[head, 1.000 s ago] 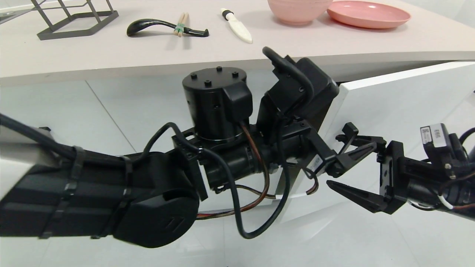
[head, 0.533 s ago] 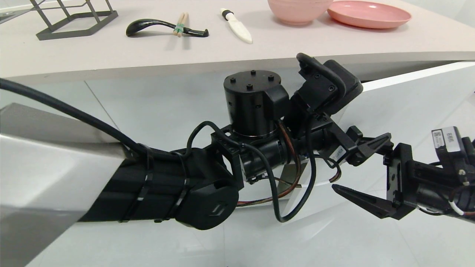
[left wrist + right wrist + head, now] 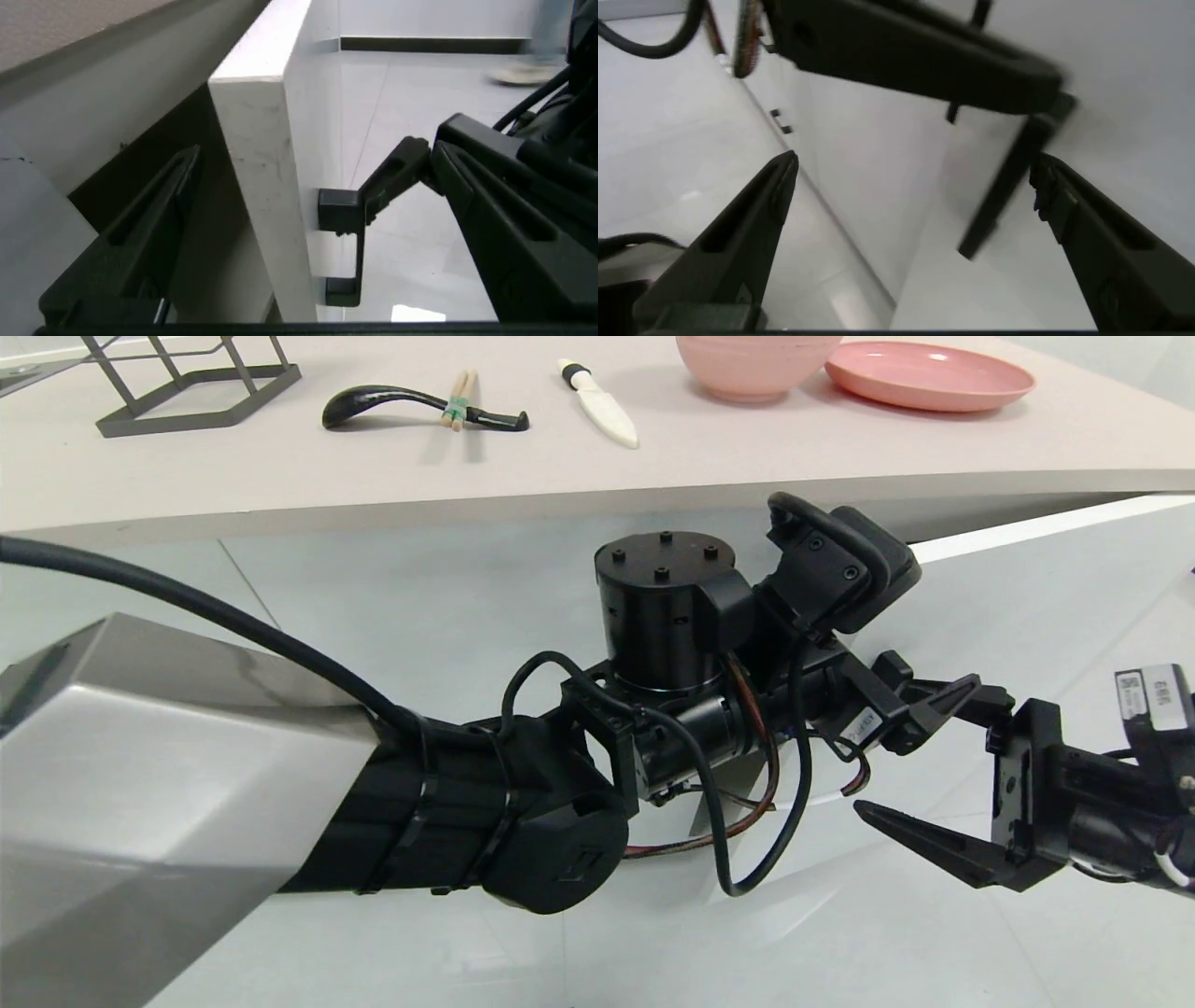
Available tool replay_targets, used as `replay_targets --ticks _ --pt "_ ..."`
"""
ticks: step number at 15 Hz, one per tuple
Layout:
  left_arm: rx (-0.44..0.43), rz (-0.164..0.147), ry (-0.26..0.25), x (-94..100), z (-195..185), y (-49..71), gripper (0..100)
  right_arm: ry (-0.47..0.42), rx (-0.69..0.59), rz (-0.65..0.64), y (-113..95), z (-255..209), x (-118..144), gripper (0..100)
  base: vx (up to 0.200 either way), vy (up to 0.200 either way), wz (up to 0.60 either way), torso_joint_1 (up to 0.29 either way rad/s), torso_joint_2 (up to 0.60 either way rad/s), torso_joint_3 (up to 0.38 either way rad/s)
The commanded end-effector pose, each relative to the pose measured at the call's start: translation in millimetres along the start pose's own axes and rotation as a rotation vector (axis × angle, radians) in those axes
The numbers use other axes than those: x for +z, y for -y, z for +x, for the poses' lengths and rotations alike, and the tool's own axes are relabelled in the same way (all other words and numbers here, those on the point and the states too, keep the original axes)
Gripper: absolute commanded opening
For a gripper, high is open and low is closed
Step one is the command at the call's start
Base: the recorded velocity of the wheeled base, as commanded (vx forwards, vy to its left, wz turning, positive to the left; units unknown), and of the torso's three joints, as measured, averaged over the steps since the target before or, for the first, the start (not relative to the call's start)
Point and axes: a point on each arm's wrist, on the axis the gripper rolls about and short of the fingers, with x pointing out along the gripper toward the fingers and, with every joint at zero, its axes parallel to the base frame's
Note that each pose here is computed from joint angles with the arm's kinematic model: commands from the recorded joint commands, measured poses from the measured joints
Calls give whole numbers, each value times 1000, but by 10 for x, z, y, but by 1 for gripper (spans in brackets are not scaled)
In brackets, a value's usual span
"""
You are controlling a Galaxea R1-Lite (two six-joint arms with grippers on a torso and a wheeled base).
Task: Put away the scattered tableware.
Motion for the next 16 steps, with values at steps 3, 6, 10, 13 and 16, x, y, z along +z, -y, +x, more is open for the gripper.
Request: replay_targets --ticks 3,6,10,13,16 --pt "25 -4 -31 -63 0 16 100 -48 -65 28 45 -120 -80 100 0 0 0 0 0 0" --pt "40 -8 -62 -140 8 28 100 -62 -64 41 -10 -153 -117 100 0 0 0 0 0 0" --pt "54 -6 -73 -179 10 3 100 -73 -64 50 -128 -232 -173 100 0 0 0 0 0 0" --pt "93 -4 -106 -205 5 -6 100 -62 -75 33 -257 -350 -113 100 0 0 0 0 0 0" --pt "95 -4 -114 -214 8 3 100 -45 -92 6 -360 -462 -43 100 0 0 0 0 0 0"
